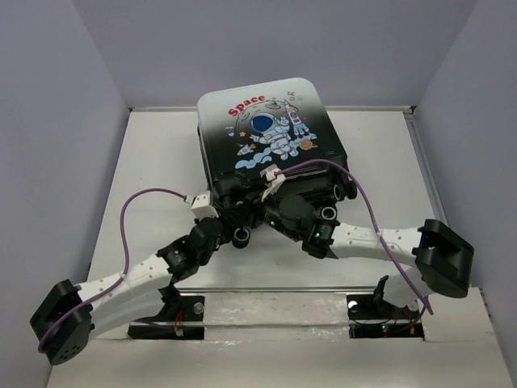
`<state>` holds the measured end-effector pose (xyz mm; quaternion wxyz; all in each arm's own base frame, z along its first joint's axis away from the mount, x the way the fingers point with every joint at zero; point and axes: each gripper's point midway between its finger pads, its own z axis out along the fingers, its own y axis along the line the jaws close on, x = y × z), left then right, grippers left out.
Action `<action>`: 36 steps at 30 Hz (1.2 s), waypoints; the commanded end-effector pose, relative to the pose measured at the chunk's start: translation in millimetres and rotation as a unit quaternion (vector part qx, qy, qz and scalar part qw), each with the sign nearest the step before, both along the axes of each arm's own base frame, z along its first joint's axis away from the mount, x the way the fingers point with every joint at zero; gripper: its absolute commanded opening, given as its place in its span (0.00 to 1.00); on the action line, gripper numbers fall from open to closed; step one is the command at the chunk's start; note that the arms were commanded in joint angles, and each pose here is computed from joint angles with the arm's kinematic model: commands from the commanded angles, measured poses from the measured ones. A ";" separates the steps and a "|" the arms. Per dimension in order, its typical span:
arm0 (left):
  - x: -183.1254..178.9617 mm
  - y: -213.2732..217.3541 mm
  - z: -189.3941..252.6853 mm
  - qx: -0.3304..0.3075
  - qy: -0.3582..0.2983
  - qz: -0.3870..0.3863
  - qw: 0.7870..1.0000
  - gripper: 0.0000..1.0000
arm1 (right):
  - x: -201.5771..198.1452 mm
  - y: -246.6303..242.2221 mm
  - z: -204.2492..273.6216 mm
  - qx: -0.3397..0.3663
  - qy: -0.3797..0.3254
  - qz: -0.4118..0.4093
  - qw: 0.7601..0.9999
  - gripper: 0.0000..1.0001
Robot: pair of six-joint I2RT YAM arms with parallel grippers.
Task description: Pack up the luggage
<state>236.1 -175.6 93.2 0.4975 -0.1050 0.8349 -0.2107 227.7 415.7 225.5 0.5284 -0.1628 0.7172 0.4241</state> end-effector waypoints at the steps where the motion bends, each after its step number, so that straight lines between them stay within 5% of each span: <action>1: 23.8 53.7 43.2 -0.002 -0.073 0.152 0.986 0.06 | -6.8 -26.5 23.8 0.029 -0.012 -0.023 0.999 0.07; 5: 10.5 68.1 45.1 -0.051 -0.083 0.166 0.981 0.06 | -9.9 -53.8 8.6 -0.003 -0.011 -0.047 0.999 0.07; 11: 6.5 91.9 40.3 -0.028 -0.073 0.204 0.976 0.06 | -22.7 -94.4 0.9 -0.018 -0.003 -0.066 0.998 0.07; 22: 44.8 105.3 98.4 -0.055 -0.116 0.221 0.967 0.06 | -45.8 -103.4 -10.7 -0.014 0.017 -0.023 0.999 0.07; 25: 36.0 101.8 122.0 -0.071 -0.131 0.195 0.969 0.58 | -55.2 -97.5 -8.2 -0.018 0.016 -0.002 1.000 0.07; 27: 24.9 104.8 141.6 -0.080 -0.144 0.182 0.969 0.72 | -60.6 -96.0 -3.0 -0.016 0.012 0.008 1.000 0.07; 30: 10.8 97.8 160.1 -0.108 -0.156 0.144 0.971 0.92 | -63.7 -93.1 13.6 -0.017 -0.002 0.018 1.000 0.45; 31: 5.2 92.8 165.6 -0.115 -0.152 0.124 0.974 0.93 | -65.3 -94.6 11.6 -0.036 0.000 0.022 0.999 0.95; 36: -17.9 89.0 209.1 -0.121 -0.175 0.071 0.975 0.96 | -70.4 -108.9 65.2 -0.037 -0.045 0.026 0.998 1.00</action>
